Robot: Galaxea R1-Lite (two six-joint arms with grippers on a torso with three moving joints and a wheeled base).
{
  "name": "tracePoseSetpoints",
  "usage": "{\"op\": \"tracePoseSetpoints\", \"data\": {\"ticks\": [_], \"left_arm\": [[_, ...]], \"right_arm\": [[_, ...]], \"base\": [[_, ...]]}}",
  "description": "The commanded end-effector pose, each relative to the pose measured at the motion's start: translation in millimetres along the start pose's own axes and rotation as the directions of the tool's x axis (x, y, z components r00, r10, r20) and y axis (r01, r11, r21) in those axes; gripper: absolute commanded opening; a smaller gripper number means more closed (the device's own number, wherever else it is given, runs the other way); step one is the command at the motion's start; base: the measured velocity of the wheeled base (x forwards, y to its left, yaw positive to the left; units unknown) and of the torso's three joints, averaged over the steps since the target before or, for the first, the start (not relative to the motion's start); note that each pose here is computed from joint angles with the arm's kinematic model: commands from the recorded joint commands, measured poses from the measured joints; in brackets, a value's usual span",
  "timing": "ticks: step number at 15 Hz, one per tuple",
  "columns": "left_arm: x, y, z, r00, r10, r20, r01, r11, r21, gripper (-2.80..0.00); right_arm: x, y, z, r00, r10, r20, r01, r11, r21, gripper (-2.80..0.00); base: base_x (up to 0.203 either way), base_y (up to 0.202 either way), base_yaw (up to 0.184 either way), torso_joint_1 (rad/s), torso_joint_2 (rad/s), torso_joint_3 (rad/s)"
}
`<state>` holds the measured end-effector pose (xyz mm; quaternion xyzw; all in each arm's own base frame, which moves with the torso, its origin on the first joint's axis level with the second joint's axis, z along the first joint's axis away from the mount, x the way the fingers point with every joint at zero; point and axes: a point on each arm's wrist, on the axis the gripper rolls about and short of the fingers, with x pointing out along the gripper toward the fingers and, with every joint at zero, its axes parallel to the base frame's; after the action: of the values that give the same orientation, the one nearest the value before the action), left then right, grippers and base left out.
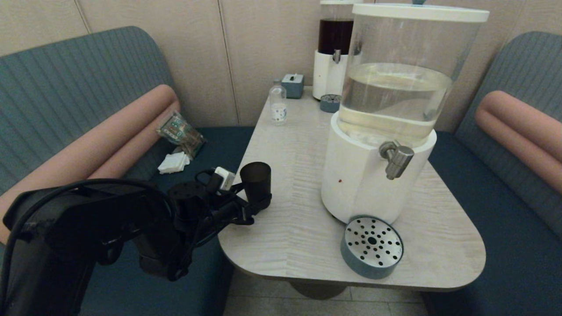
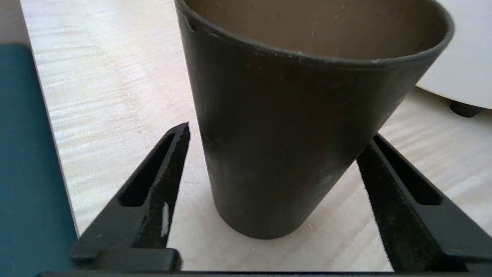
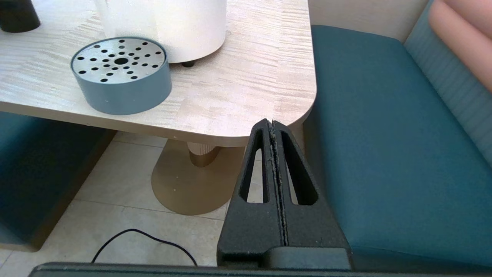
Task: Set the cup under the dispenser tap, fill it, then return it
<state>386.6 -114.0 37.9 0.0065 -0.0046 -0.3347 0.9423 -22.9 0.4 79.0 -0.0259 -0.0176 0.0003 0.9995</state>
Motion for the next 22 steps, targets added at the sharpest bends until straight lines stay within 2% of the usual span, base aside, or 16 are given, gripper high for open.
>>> {"op": "tracePoseSetpoints", "data": {"ticks": [1,4,8,11,12,13,15,17,20,22], "left_arm": [[-3,-1.1,7,1.0,-0.003,0.02,0.003,1.0,0.009,0.0],[-19,-8.6,22,1.0,-0.012,0.013,0.012,1.0,0.009,0.0],[-77,-34.4,50,0.999,-0.034,-0.036,0.034,0.999,-0.003,0.0],[-121,-53.9,72,0.999,-0.045,-0.03,0.045,0.999,0.003,0.0],[-134,-59.5,79,0.999,-0.046,-0.019,0.046,0.999,0.01,-1.27],[-145,-64.2,88,0.999,-0.046,0.004,0.046,0.999,0.02,-2.8],[-162,-71.2,108,0.996,-0.039,0.074,0.036,0.998,0.049,-2.8],[-181,-78.0,132,0.985,0.009,0.175,-0.024,0.996,0.082,-2.8],[-205,-85.6,162,0.944,0.116,0.308,-0.15,0.984,0.091,-2.8],[-222,-90.8,174,0.917,0.196,0.347,-0.229,0.972,0.057,-2.8]], "right_arm": [[1,0,-4,1.0,0.001,-0.014,-0.001,1.0,-0.001,-2.8],[1,0,-4,1.0,0.002,-0.014,-0.002,1.0,0.0,-2.8],[1,0,-4,1.0,0.001,-0.014,-0.001,1.0,-0.001,-2.8],[1,0,-4,1.0,0.002,-0.014,-0.002,1.0,-0.001,-2.8],[1,0,-4,1.0,0.001,-0.014,-0.001,1.0,-0.001,-2.8],[1,0,-4,1.0,0.001,-0.014,-0.001,1.0,-0.001,-2.8],[1,0,-4,1.0,0.002,-0.014,-0.002,1.0,-0.001,-2.8],[1,0,-4,1.0,0.001,-0.014,-0.001,1.0,-0.001,-2.8],[1,0,-4,1.0,0.002,-0.014,-0.002,1.0,-0.001,-2.8],[1,0,-4,1.0,0.001,-0.014,-0.001,1.0,-0.001,-2.8]], "base": [[0.0,0.0,0.0,0.0,0.0,0.0],[0.0,0.0,0.0,0.0,0.0,0.0],[0.0,0.0,0.0,0.0,0.0,0.0],[0.0,0.0,0.0,0.0,0.0,0.0],[0.0,0.0,0.0,0.0,0.0,0.0],[0.0,0.0,0.0,0.0,0.0,0.0],[0.0,0.0,0.0,0.0,0.0,0.0],[0.0,0.0,0.0,0.0,0.0,0.0],[0.0,0.0,0.0,0.0,0.0,0.0],[0.0,0.0,0.0,0.0,0.0,0.0]]}}
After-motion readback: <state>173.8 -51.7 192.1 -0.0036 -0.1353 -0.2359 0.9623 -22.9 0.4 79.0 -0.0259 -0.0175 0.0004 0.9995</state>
